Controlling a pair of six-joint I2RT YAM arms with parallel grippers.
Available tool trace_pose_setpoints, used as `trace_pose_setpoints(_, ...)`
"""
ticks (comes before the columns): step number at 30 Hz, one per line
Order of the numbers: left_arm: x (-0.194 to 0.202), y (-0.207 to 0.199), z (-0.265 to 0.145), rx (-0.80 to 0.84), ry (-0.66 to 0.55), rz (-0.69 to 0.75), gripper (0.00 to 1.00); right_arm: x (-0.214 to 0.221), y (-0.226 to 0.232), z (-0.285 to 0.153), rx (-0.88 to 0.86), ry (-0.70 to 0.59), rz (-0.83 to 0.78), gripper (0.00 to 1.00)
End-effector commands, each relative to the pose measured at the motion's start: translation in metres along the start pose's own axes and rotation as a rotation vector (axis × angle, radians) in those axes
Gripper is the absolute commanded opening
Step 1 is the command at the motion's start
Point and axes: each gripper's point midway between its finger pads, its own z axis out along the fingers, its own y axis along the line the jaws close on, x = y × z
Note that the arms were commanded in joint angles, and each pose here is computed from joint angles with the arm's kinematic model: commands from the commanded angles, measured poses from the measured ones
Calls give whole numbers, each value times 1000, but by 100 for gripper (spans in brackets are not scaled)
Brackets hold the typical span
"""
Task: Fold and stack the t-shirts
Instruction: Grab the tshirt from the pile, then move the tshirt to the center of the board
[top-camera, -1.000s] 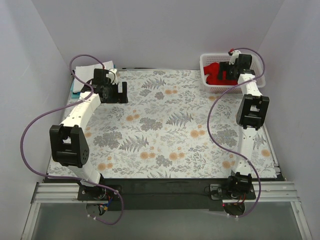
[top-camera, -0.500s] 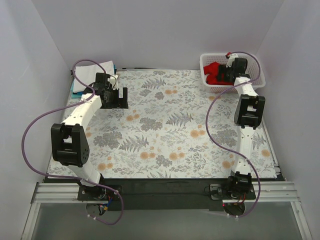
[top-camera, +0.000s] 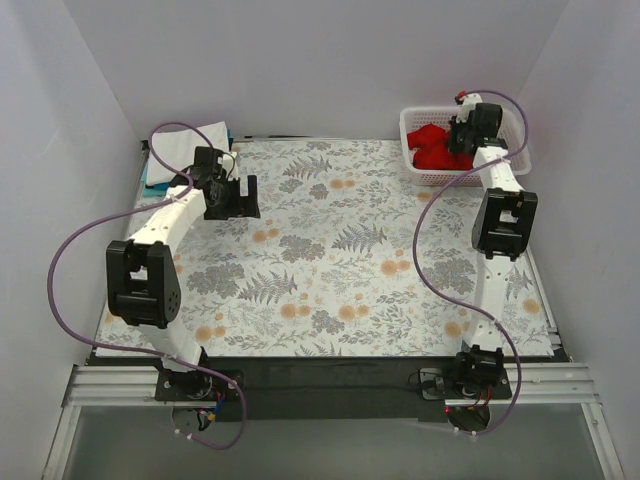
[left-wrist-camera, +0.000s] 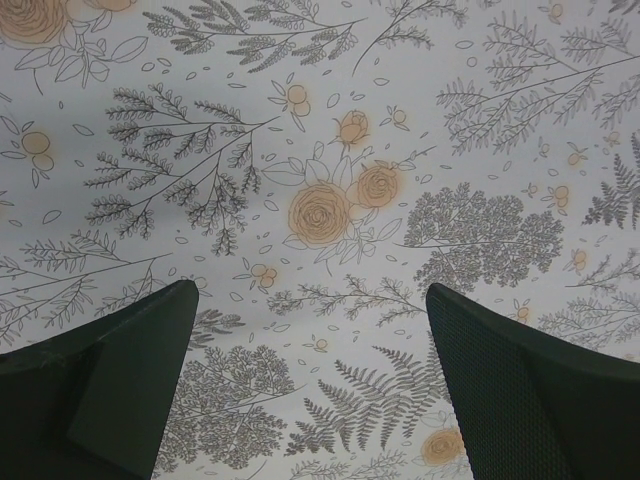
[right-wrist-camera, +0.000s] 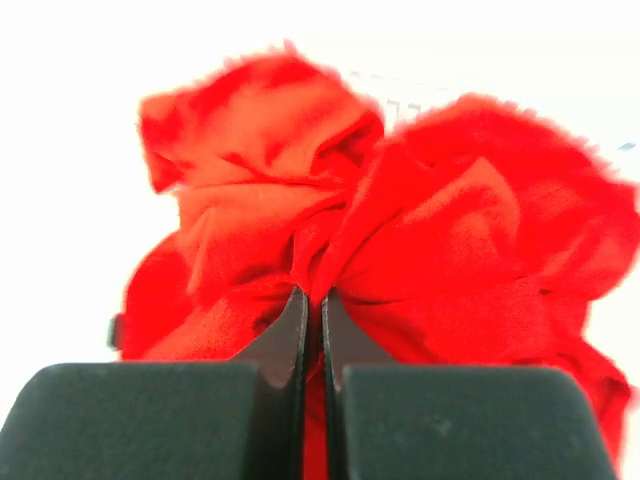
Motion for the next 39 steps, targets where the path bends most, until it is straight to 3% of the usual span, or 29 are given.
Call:
trace_pose_setpoints(1,-29,-19,-29,63,-118,-19,98,-166,24,-106,-50,-338,-83,1)
trace_pose_setpoints(6,-37,-30,-46,107,-178,-45,98,-227,59,-192,-157,-472,-70,1)
trace_pose_setpoints(17,-70,-55,-102,209,-354,-100,98,-317,166,-393,-487,-749,-141,1)
trace_pose_setpoints(21,-79,-57,-122,215,-407,-100,98,-313,206,-443,-606,-778,-191,1)
trace_pose_setpoints(25,-82,-57,-138,223,-439,-83,98,-278,249,-455,-687,-738,-234,1)
trace_pose_setpoints(26,-82,-58,-141,230,-441,-74,98,-255,255,-445,-692,-692,-233,6)
trace_pose_setpoints(28,-76,-59,-144,248,-414,-37,98,-215,280,-427,-748,-591,-226,38)
trace_pose_setpoints(29,-74,-59,-145,249,-406,-30,98,-179,296,-412,-790,-508,-248,78)
trace_pose_setpoints(30,-67,-58,-140,247,-374,-9,98,-156,302,-403,-812,-442,-259,98)
trace_pose_setpoints(35,-25,-78,-136,410,-272,194,98,-62,276,-350,-673,-158,-244,98)
trace_pose_setpoints(36,-8,-78,-133,429,-251,273,98,-25,267,-339,-642,-41,-249,98)
trace_pose_setpoints(39,38,-89,-116,474,-167,398,98,45,251,-323,-607,154,-312,98)
